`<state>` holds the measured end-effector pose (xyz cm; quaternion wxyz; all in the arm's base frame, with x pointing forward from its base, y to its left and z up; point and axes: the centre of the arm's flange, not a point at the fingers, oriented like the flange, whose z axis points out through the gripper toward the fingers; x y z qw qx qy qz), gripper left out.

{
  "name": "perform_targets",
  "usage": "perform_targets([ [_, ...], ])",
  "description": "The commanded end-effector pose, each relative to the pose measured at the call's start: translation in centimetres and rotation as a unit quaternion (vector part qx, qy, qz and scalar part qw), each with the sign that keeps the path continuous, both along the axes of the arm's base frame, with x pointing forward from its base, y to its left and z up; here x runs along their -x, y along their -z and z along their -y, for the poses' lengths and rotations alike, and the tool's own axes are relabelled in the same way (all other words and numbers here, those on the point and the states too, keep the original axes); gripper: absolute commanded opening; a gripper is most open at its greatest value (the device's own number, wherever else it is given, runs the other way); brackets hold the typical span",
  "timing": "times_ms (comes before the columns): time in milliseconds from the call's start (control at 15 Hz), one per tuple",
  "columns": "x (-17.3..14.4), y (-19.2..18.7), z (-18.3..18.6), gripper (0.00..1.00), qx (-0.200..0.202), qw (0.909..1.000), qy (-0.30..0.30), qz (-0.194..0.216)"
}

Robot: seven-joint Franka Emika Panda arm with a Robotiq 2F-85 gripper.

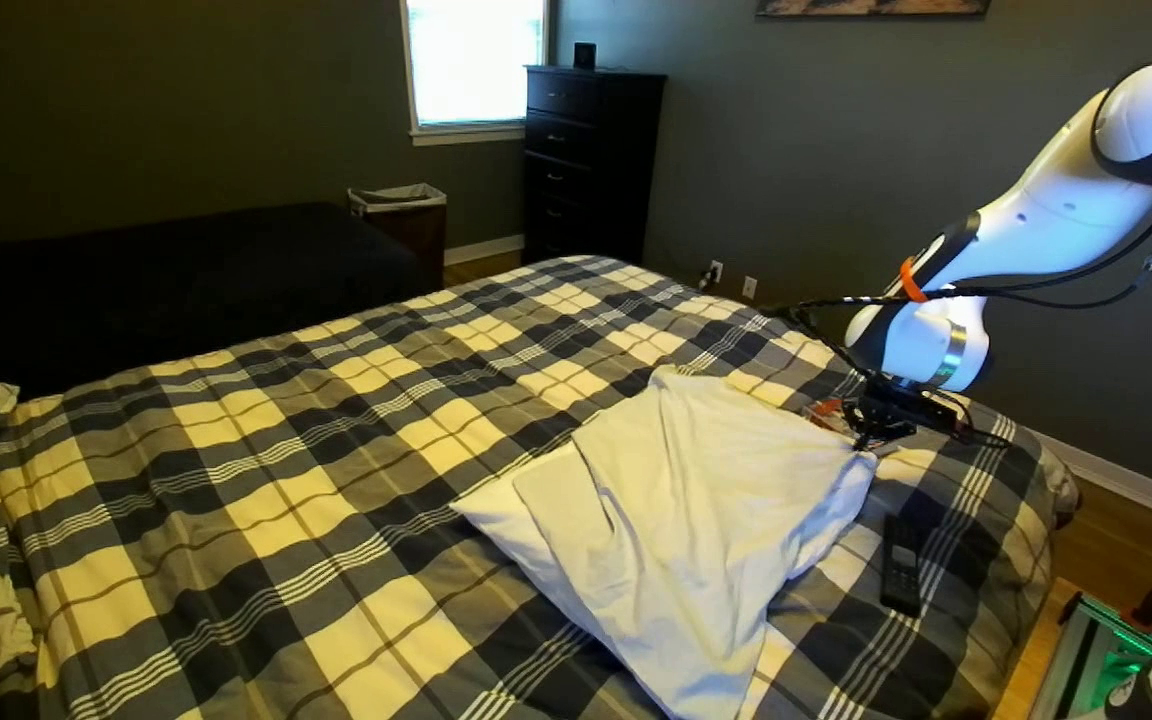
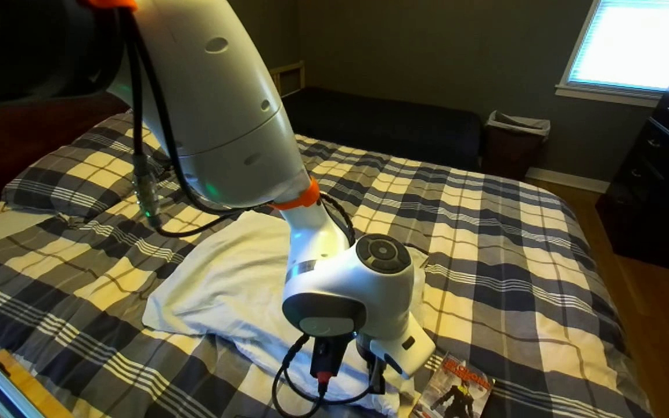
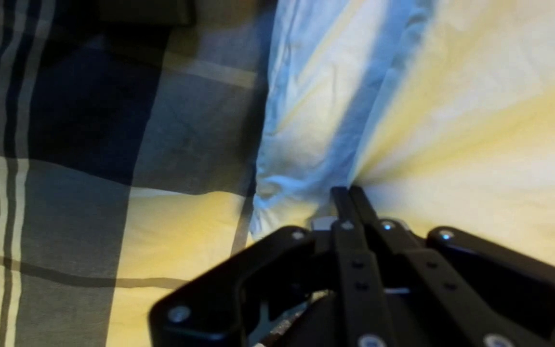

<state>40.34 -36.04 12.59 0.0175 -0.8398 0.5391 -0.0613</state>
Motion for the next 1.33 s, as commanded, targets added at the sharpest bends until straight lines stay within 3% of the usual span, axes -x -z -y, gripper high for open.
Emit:
perform_targets([
  [0, 1.7, -0.6, 0.0, 0.00, -0.006, 0.9999, 0.009, -0.014],
  [1267, 4.3, 0.3, 2.5, 0.00, 0.015, 0.9984, 0.040, -0.038],
])
